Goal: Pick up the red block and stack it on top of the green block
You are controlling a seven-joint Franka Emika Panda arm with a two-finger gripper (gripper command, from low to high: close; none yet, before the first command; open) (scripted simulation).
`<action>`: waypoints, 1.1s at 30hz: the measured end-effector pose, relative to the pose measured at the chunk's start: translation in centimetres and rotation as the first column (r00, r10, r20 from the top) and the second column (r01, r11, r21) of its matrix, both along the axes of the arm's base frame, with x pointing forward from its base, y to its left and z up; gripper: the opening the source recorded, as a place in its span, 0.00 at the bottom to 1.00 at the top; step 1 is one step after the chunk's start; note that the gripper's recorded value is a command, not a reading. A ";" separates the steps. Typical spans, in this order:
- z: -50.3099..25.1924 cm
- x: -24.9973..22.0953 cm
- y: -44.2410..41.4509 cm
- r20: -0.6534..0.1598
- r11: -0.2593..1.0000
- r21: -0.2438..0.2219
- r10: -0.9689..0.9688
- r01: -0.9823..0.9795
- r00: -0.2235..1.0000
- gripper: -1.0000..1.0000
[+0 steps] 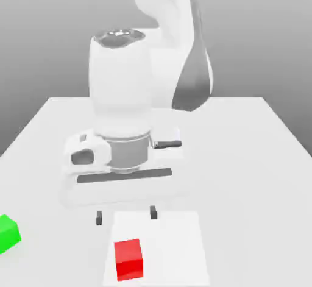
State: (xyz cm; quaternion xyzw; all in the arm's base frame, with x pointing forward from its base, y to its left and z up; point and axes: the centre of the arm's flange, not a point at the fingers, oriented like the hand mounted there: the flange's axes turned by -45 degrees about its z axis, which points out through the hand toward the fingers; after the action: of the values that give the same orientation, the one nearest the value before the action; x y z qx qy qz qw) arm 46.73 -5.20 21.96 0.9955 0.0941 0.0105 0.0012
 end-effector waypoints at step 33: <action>1.3 -8.0 -27.6 -0.021 0.826 0.002 -0.564 0.564 0.826 0.00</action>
State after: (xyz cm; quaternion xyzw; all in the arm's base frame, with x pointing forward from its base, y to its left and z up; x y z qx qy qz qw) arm 38.70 -32.80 23.29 0.9790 -0.2039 0.0001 -0.0007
